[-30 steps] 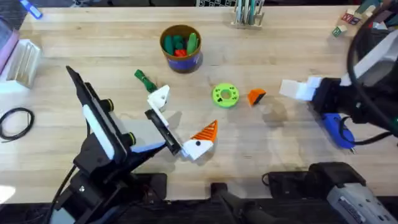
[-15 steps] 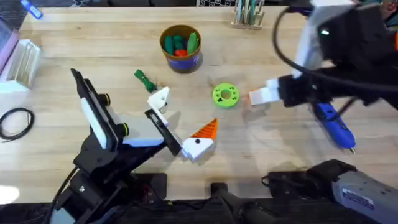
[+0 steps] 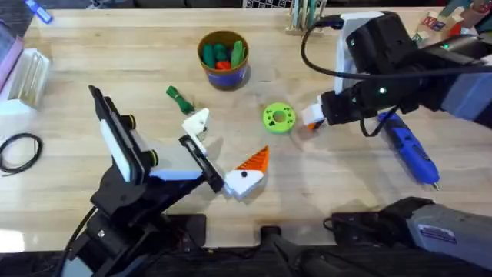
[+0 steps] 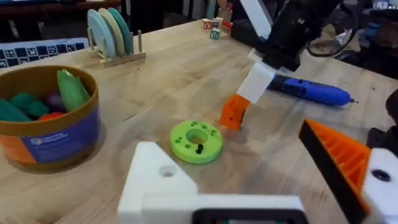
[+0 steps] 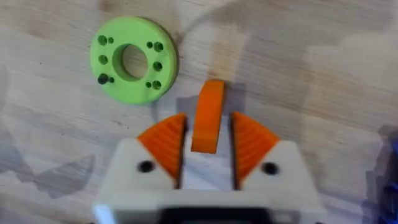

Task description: Pick up the gripper from the table and insert it into the empty holder that is missing its gripper. Then pick up a screw, insert it into the mounting hole, and use the screwdriver to tighten it. Finally, clean up the table by picking up the vegetable and placing it into the bucket.

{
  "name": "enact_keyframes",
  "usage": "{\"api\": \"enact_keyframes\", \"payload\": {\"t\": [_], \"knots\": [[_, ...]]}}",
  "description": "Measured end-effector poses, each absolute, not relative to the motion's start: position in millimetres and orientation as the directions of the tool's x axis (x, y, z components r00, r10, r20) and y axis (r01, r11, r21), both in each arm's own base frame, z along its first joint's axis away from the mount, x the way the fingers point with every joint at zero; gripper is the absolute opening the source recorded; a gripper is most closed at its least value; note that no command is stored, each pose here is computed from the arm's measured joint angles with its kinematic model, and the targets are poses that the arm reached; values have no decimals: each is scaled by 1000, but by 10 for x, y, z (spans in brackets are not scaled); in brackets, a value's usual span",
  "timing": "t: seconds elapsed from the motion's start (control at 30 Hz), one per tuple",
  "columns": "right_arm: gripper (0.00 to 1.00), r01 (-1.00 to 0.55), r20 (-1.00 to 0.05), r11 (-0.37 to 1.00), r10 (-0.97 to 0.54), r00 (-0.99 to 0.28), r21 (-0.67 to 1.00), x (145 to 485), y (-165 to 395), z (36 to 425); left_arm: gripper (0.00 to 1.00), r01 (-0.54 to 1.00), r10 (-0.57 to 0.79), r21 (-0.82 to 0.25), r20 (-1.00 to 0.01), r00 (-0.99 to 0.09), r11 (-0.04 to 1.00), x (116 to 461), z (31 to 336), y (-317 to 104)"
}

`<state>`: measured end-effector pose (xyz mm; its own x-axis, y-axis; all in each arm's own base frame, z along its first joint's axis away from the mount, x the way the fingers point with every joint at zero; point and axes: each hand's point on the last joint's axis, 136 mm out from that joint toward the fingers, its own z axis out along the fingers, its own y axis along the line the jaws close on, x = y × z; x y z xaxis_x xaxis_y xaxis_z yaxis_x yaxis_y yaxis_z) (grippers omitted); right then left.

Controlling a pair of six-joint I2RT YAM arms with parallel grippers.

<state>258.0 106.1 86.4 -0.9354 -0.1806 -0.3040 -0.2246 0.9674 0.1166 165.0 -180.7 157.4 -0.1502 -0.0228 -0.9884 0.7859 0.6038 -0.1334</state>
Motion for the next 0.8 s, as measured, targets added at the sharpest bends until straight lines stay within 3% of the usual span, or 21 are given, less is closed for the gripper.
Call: {"api": "enact_keyframes", "payload": {"t": [0.1, 0.13, 0.17, 0.37, 0.47, 0.67, 0.8], "knots": [[138, -220, -301, 969, -177, -937, 115, 2575, 1055, 862, 986, 786, -23, -134, -988, -151, 604, 1650, 1574, -1807], [41, -215, -301, 970, -171, -938, 116, 2578, 1054, 865, 985, 786, -24, -136, -988, -152, 604, 1650, 1574, -1807], [17, -214, -302, 970, -171, -938, 116, 2581, 1054, 869, 985, 786, -24, -136, -988, -152, 604, 1650, 1574, -1807], [12, -233, -309, 961, -179, -934, 147, 2529, 1122, 1065, 986, 786, -24, -136, -988, -152, 604, 1650, 1574, -1807], [12, -310, -428, 911, -173, -887, 273, 2560, 1390, 1447, 986, 786, -24, -136, -988, -152, 604, 1650, 1574, -1807], [10, -542, -612, 652, -149, -777, 530, 2518, 2029, 2127, 985, 786, -25, -136, -988, -152, 604, 1650, 1575, -1807], [9, -567, -565, 470, -163, -809, 677, 2423, 2330, 2145, 986, 786, -24, -136, -988, -152, 604, 1650, 1574, -1807]]}}
